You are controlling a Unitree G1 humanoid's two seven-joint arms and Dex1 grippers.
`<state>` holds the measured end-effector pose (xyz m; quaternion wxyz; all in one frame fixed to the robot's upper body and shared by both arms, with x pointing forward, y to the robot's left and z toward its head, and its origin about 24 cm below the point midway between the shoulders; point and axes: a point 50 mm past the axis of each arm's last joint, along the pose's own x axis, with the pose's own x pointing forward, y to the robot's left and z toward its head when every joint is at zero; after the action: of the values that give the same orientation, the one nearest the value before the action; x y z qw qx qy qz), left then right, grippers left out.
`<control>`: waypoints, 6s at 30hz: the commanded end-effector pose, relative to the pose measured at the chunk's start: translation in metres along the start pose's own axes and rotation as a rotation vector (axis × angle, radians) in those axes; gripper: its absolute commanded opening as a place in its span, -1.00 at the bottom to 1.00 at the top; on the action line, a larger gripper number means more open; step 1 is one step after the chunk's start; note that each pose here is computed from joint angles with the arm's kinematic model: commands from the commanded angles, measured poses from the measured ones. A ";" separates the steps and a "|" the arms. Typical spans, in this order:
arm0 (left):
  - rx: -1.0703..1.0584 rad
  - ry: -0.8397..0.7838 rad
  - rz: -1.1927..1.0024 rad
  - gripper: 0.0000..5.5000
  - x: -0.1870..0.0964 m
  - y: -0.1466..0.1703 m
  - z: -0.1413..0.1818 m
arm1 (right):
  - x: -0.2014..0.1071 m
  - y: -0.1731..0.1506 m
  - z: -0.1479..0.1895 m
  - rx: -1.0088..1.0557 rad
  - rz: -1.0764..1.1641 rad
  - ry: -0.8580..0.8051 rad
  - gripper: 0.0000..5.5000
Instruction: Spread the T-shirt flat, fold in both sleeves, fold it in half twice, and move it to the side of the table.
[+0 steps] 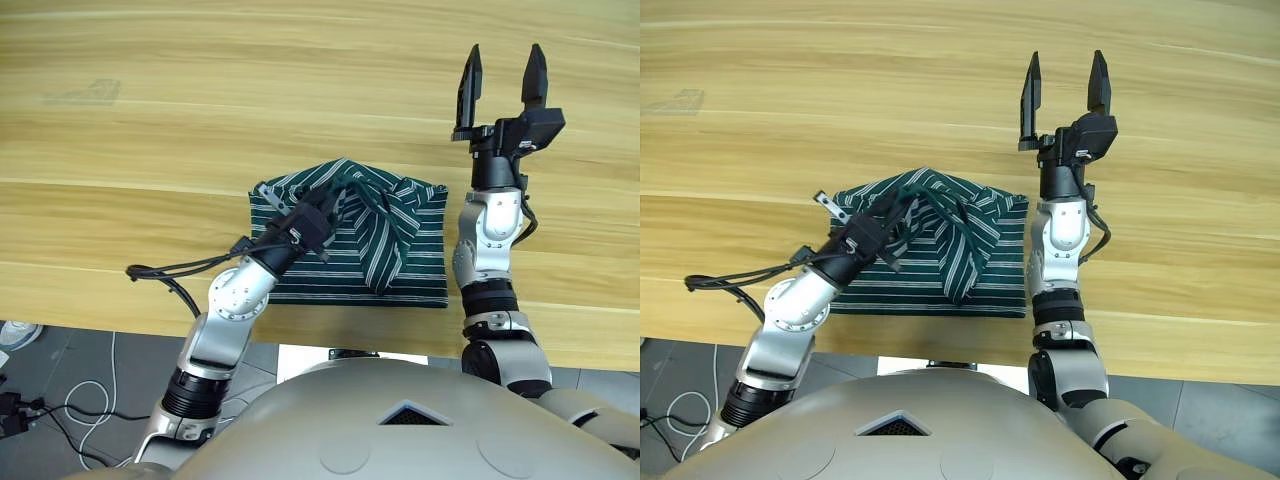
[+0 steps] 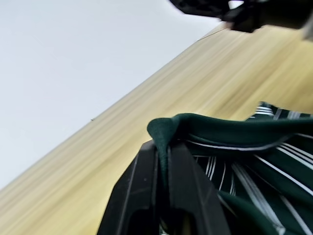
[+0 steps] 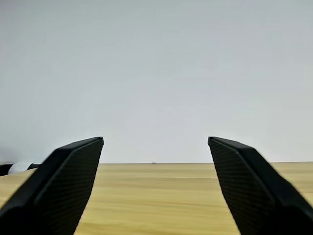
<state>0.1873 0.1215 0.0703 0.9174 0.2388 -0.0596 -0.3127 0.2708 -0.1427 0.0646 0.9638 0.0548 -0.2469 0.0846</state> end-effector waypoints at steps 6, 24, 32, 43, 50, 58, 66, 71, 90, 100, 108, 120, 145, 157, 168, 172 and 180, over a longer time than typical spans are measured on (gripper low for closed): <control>0.206 -0.028 0.045 -0.99 0.002 0.060 0.021 | -0.055 0.018 0.026 0.231 0.469 0.127 0.44; 0.253 -0.042 -0.019 -0.99 0.010 0.048 0.022 | -0.110 0.079 0.044 0.116 0.622 0.386 0.44; 0.256 -0.086 -0.006 -0.99 0.009 0.050 0.032 | -0.121 0.076 0.027 0.079 0.578 0.489 0.44; 0.252 -0.100 -0.004 -0.99 0.004 0.052 0.037 | -0.121 0.075 0.023 0.044 0.572 0.461 0.24; 0.255 -0.085 -0.014 -0.99 0.004 0.049 0.033 | -0.119 0.076 0.023 0.026 0.584 0.441 -0.26; 0.262 -0.047 -0.011 -0.99 0.004 0.050 0.022 | -0.111 0.073 0.022 -0.015 0.597 0.412 -0.78; 0.260 -0.006 -0.004 -0.99 -0.001 0.050 0.012 | -0.103 0.064 0.024 -0.062 0.608 0.380 -1.00; 0.362 0.020 -0.002 -0.99 -0.002 0.074 0.015 | -0.044 0.011 0.043 -0.296 0.582 0.254 -1.00; 0.654 0.090 0.247 -0.99 0.143 0.259 0.149 | 0.217 -0.058 0.149 -0.710 0.384 0.092 -1.00; 0.872 0.091 0.312 -0.99 0.164 0.264 0.196 | 0.240 -0.067 0.178 -0.935 0.167 0.044 -1.00; 0.764 0.159 -0.302 -0.99 0.131 0.169 0.011 | 0.106 -0.058 0.015 -0.701 0.713 0.316 -1.00; 0.702 0.144 -0.452 -0.99 0.022 0.093 -0.015 | 0.019 -0.055 0.020 -0.198 0.910 0.420 -0.88; 0.602 0.250 -1.037 -0.31 -0.072 0.008 -0.010 | -0.098 -0.007 0.043 0.105 1.505 0.719 0.66; 0.220 0.018 -0.421 -0.15 -0.034 0.095 0.030 | -0.049 -0.077 0.024 -0.408 1.135 0.774 0.86; 0.331 0.111 -0.160 -0.15 -0.004 0.095 -0.013 | -0.019 -0.114 -0.011 -0.993 0.905 0.783 0.86; 0.331 0.124 -0.189 -0.15 0.002 0.075 -0.027 | -0.023 -0.102 -0.024 -0.993 0.943 0.766 0.86; 0.339 0.161 -0.184 -0.15 -0.007 0.075 -0.036 | 0.018 -0.131 0.017 -1.174 0.782 0.666 0.86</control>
<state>0.2334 0.1861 0.0756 0.8354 0.4089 -0.0226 -0.3667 0.2962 -0.2690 0.0567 0.7560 -0.5713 0.0806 0.3091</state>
